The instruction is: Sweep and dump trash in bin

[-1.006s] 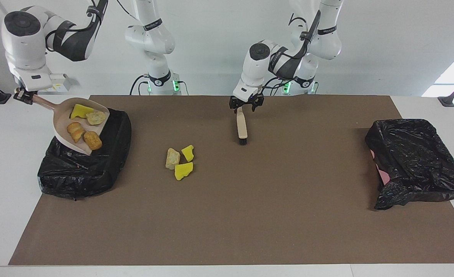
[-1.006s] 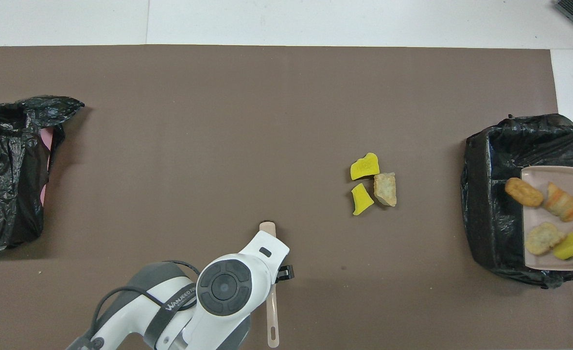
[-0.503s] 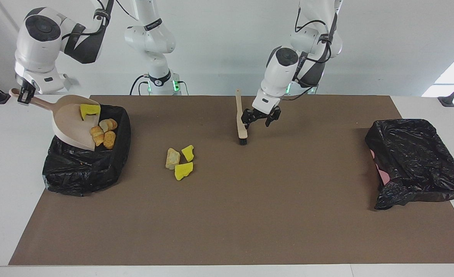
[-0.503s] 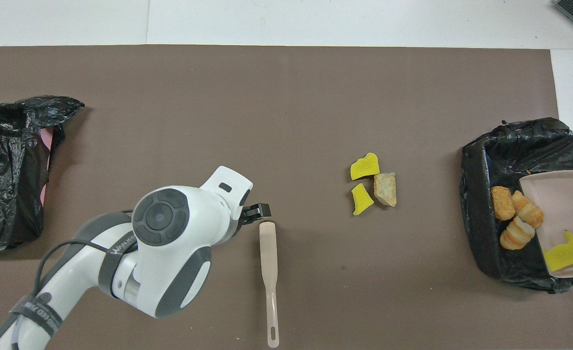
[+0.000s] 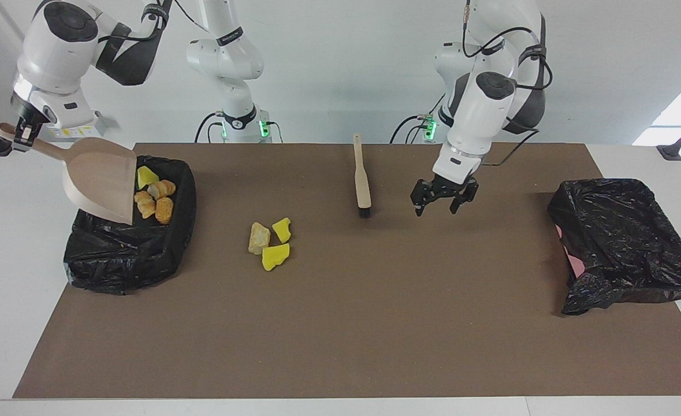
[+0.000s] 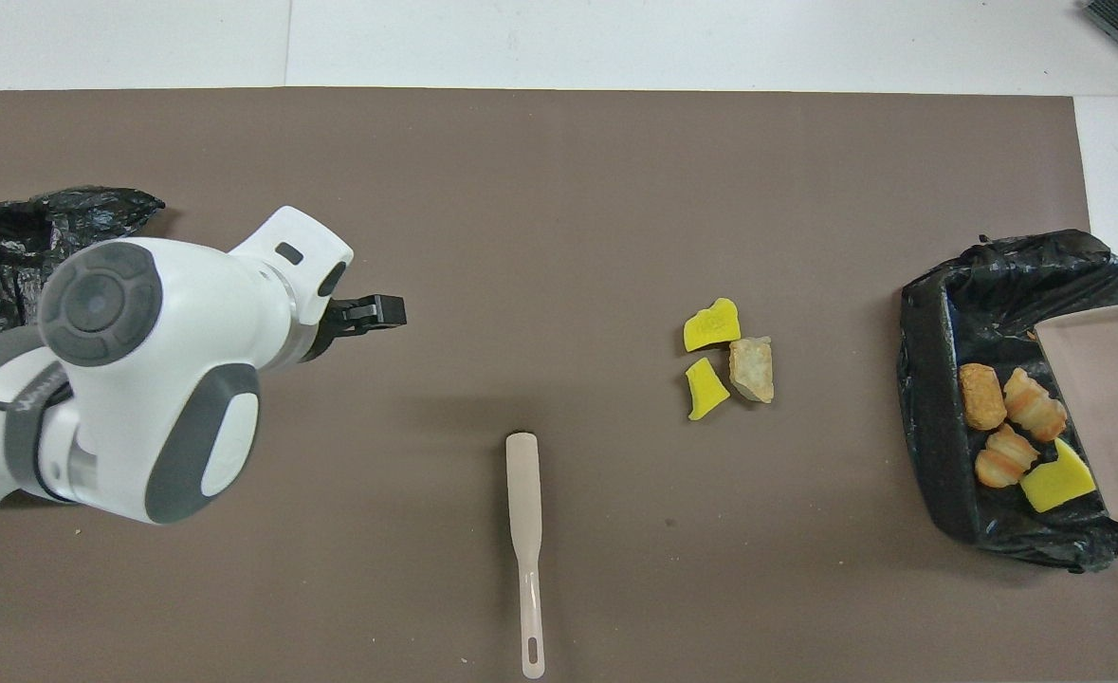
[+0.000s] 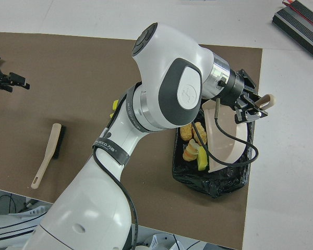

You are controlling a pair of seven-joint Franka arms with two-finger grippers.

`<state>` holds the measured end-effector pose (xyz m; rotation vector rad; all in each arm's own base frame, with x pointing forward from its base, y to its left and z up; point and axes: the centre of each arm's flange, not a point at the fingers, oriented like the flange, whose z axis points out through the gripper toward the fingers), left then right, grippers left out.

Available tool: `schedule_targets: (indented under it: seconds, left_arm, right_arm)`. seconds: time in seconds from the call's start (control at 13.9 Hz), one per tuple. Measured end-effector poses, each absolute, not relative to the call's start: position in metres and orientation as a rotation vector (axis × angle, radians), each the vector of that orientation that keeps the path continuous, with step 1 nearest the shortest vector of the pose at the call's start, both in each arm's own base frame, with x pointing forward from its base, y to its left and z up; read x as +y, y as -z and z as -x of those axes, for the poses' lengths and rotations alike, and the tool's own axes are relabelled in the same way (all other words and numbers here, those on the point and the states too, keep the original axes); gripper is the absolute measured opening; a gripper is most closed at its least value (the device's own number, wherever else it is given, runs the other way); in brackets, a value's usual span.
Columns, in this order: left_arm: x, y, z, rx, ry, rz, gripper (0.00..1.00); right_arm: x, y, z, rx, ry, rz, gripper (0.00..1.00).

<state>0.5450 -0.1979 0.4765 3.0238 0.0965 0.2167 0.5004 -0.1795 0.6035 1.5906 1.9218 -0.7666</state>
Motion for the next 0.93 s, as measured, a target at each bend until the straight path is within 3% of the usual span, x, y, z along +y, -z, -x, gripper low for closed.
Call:
schedule_targets:
  seconds: [0.36,0.79,0.93]
  left_arm:
    - [-0.136,-0.522,-0.567,0.013,-0.184,-3.058,1.0]
    - [-0.064,-0.552,-0.572,-0.114,-0.063,-3.084,1.0]
    - [-0.044,-0.561,-0.572,-0.126,-0.046,-3.086,1.0]
  right_arm:
    - [-0.088,-0.641,-0.501,1.909,0.786,-1.613,0.32]
    - [-0.007,-0.606,-0.499,1.66,0.391,-2.201,0.32]
    - [0.049,-0.586,-0.499,1.482,0.294,-2.395,0.32]
